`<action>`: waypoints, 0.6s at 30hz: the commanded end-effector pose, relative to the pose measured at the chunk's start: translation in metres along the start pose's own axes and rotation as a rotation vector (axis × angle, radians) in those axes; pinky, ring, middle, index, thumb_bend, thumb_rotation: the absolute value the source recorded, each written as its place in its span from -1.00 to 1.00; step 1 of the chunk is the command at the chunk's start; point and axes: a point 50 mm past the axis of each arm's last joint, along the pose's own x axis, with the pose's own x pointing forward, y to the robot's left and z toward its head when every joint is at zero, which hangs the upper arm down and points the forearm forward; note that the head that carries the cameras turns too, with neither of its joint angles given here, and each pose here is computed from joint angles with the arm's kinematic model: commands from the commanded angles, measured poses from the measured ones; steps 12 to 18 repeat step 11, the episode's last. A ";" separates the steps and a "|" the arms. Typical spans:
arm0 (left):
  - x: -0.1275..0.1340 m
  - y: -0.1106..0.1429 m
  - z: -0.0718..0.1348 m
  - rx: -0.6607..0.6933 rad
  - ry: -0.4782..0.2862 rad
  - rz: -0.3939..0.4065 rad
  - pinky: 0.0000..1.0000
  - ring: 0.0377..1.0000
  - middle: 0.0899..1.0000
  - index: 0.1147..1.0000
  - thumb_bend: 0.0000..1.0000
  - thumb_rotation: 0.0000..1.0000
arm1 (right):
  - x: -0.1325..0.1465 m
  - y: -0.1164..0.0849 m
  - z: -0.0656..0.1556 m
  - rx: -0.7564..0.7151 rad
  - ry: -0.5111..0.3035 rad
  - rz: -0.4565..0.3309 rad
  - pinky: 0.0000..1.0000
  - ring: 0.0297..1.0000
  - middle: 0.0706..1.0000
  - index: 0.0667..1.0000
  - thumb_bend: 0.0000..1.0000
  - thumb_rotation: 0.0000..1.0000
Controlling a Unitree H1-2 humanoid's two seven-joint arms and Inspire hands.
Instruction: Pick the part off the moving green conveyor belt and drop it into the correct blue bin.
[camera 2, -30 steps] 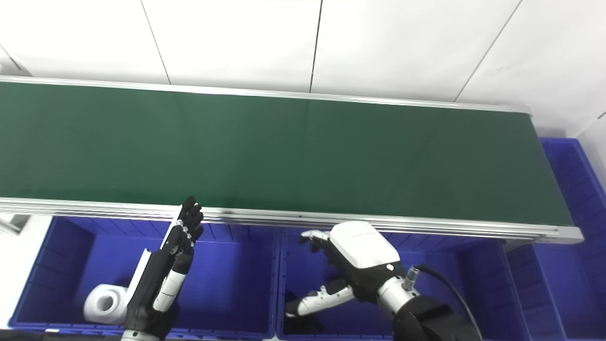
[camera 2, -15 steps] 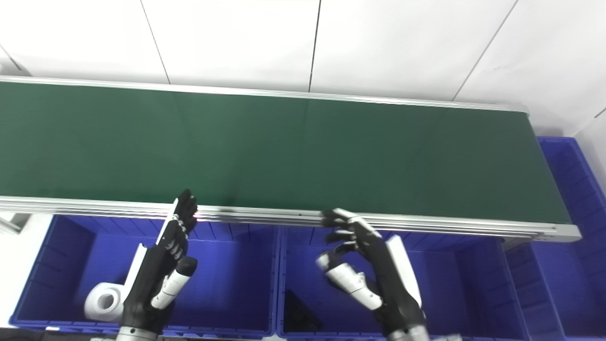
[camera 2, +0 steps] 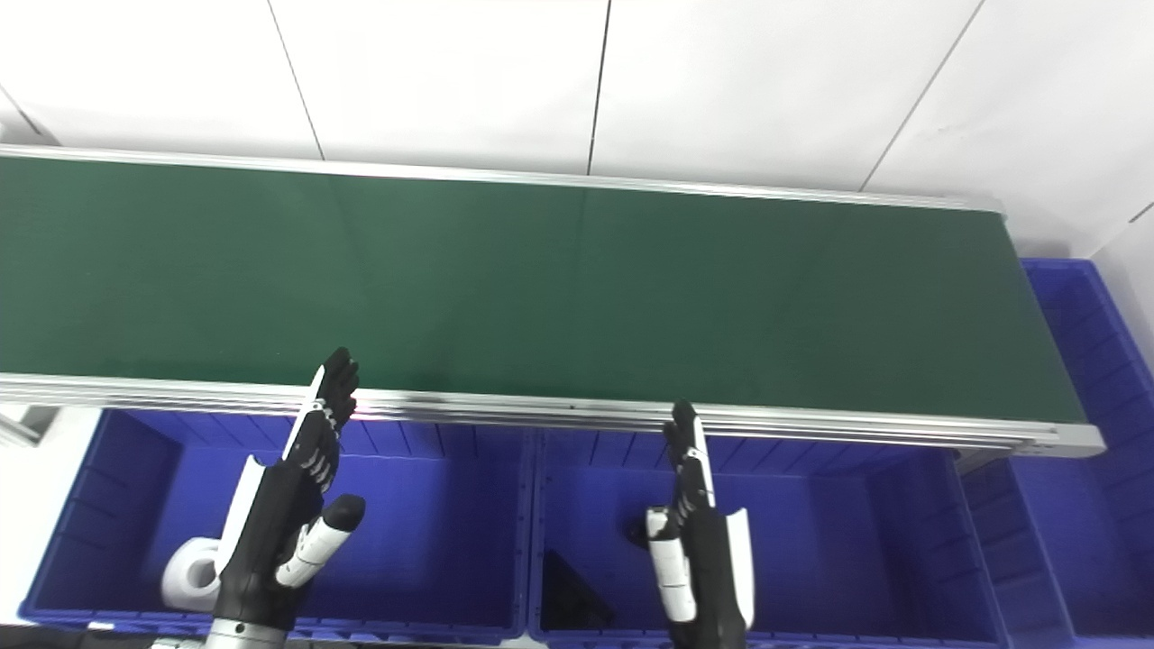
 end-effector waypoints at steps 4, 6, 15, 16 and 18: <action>0.000 0.002 0.006 0.006 -0.062 0.003 1.00 1.00 1.00 1.00 0.64 0.69 | 0.001 0.003 0.006 0.110 -0.033 -0.046 1.00 1.00 1.00 1.00 0.78 0.95; -0.001 0.002 0.006 0.005 -0.064 -0.002 1.00 1.00 1.00 1.00 0.64 0.70 | 0.001 0.003 0.005 0.090 -0.041 -0.055 1.00 1.00 1.00 1.00 0.76 0.96; -0.003 0.001 0.004 -0.018 -0.047 -0.003 1.00 1.00 1.00 1.00 0.71 0.69 | 0.003 0.004 0.005 0.014 -0.056 -0.056 1.00 1.00 1.00 1.00 0.71 1.00; -0.003 0.001 0.004 -0.018 -0.047 -0.003 1.00 1.00 1.00 1.00 0.71 0.69 | 0.003 0.004 0.005 0.014 -0.056 -0.056 1.00 1.00 1.00 1.00 0.71 1.00; -0.003 0.001 0.004 -0.018 -0.047 -0.003 1.00 1.00 1.00 1.00 0.71 0.69 | 0.003 0.004 0.005 0.014 -0.056 -0.056 1.00 1.00 1.00 1.00 0.71 1.00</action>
